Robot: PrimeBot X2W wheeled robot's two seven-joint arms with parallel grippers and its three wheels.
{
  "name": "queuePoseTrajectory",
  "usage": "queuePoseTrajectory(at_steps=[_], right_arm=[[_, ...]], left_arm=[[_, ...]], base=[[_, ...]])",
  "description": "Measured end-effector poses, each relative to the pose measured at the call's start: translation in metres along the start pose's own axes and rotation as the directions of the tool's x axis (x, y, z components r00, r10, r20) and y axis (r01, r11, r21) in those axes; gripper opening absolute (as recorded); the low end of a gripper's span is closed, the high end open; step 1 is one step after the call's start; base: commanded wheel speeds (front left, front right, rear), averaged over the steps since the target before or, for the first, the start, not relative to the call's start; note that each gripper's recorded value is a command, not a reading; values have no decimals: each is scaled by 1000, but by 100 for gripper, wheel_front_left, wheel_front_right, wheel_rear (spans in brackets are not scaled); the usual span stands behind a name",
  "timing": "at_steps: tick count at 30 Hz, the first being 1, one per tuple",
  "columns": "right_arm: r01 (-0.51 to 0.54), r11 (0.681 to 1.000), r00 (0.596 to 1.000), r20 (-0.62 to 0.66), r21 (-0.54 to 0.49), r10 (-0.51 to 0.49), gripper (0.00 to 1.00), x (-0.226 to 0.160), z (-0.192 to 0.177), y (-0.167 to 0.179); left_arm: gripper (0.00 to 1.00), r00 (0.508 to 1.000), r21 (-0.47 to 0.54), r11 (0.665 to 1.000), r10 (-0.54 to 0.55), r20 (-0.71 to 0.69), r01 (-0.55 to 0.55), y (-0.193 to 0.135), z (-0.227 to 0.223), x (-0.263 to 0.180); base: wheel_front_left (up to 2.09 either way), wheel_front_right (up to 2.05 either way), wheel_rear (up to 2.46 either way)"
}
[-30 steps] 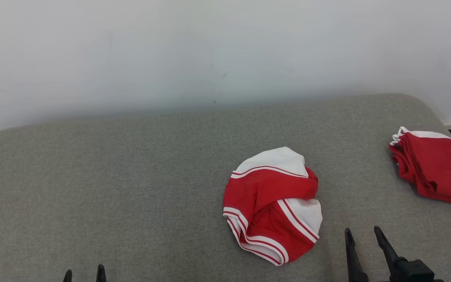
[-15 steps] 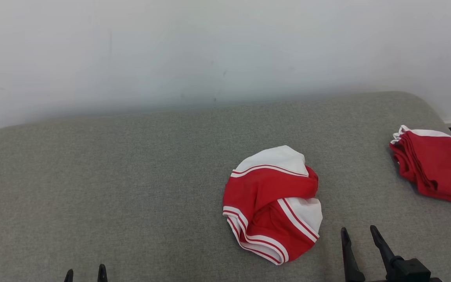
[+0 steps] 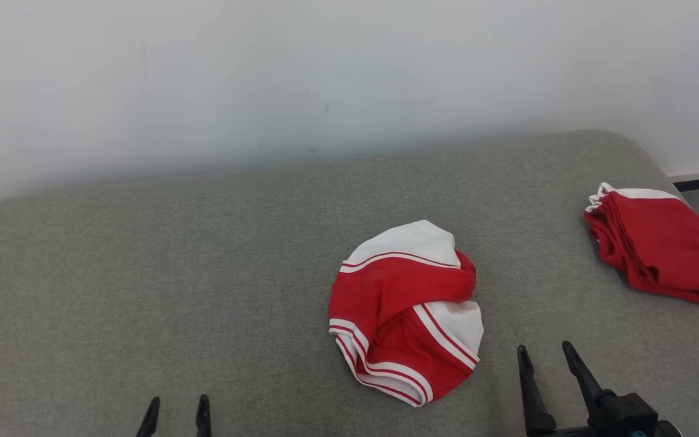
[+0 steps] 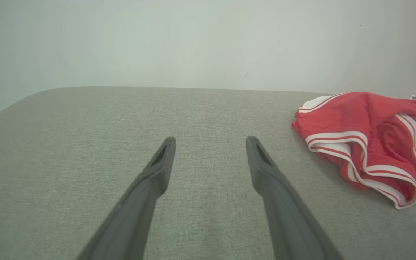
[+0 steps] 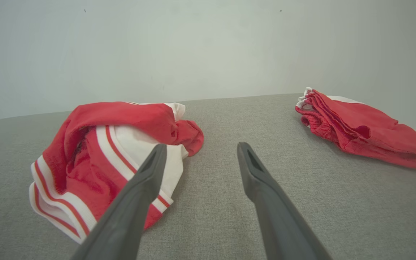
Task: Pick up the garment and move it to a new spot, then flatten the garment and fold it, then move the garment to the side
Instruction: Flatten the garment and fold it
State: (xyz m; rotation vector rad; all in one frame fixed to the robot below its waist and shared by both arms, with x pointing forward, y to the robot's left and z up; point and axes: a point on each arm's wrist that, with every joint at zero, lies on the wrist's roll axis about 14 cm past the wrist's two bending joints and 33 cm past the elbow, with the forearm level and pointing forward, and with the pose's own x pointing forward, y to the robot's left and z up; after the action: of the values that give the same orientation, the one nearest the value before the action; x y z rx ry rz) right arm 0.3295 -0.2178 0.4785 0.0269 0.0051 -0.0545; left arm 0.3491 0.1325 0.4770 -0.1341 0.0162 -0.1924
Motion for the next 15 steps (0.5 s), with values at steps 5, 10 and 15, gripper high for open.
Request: queuePoseTrajectory(at_steps=[5,10,15], right_arm=[[46,999,999,-6,3,-46,100,-9,-2,-14],[96,995,995,-14,3,-96,100,-19,-4,-28],[143,990,990,-19,2,-143,100,-29,-5,-41]], left_arm=[[100,991,-41,992,-124,-57,121,-39,-18,17],[100,945,-102,959,-277,-172,263,-89,-39,38],[100,843,-172,886,-463,-275,431,-155,-59,40]], base=[[0,0,0],[0,0,0],[0,0,0]])
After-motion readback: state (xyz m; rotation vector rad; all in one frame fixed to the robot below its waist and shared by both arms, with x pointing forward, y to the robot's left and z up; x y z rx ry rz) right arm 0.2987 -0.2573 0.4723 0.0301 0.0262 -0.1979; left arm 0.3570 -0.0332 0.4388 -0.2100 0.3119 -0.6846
